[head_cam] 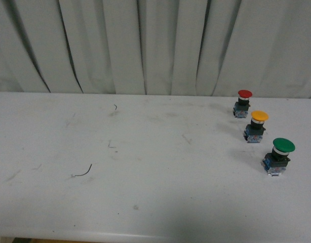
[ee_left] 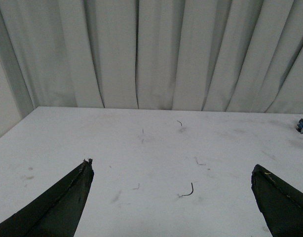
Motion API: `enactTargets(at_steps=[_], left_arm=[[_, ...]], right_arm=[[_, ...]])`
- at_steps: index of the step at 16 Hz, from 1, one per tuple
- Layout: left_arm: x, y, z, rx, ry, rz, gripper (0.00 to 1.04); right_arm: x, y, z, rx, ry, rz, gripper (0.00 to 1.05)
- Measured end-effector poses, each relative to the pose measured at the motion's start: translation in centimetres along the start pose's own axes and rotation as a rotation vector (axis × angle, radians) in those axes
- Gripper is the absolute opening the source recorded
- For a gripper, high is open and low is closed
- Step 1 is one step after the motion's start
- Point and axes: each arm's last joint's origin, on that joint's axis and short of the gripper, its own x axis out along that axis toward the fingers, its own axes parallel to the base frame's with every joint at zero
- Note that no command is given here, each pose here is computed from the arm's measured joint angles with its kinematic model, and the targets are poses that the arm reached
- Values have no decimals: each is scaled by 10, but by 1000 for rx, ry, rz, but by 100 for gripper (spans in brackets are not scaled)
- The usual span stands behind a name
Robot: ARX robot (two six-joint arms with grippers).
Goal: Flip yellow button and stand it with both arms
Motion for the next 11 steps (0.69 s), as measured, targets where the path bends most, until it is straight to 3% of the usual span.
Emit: enactTargets(at_steps=[7,8,11], left_arm=[[0,0,0,0,1,0,98],[0,0,0,0,1,0,98],[0,0,0,0,1,0,98]], right_arm=[[0,0,0,-1,-2,0,2],[0,0,0,-3,-2,0,10],[0,0,0,-3,-2,0,48]])
